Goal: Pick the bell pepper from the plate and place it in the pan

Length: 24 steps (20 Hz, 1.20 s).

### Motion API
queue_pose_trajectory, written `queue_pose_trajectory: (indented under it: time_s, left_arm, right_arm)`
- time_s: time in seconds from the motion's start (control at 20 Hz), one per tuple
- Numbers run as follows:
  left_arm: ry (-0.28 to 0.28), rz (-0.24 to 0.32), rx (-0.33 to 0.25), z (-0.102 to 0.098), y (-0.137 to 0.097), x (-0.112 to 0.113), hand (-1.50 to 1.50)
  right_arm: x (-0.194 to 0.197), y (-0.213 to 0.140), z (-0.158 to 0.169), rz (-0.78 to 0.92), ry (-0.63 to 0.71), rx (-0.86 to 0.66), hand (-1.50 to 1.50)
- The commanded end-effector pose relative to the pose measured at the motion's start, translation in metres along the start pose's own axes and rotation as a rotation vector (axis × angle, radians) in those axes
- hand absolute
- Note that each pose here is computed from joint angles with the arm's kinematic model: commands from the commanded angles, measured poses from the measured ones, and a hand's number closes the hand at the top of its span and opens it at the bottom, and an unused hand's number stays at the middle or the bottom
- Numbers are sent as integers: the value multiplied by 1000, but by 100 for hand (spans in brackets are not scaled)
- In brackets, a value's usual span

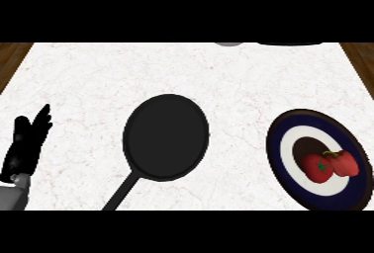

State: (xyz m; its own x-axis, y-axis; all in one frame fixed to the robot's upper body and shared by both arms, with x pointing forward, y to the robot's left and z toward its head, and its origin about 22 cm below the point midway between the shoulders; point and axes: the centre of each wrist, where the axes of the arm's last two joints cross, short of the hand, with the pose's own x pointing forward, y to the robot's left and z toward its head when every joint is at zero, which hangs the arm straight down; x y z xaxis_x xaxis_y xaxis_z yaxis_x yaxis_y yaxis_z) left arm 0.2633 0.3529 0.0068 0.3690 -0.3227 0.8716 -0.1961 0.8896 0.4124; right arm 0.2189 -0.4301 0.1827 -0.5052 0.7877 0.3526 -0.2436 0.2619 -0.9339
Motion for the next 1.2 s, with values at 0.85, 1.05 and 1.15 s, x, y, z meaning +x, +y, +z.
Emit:
queue_pose_trajectory:
  time_s: [0.85, 1.05, 1.15]
  left_arm:
    - [4, 1, -18, -14, 0, 19, 0]
    - [-1, -17, -39, 10, -19, -16, 0]
    - [-2, -4, -10, -8, -14, 12, 0]
  right_arm:
    - [-8, 95, -9, 234, 185, 190, -150]
    - [-15, 105, -31, 261, 176, 214, -150]
    - [-8, 110, -22, 255, 177, 222, -150]
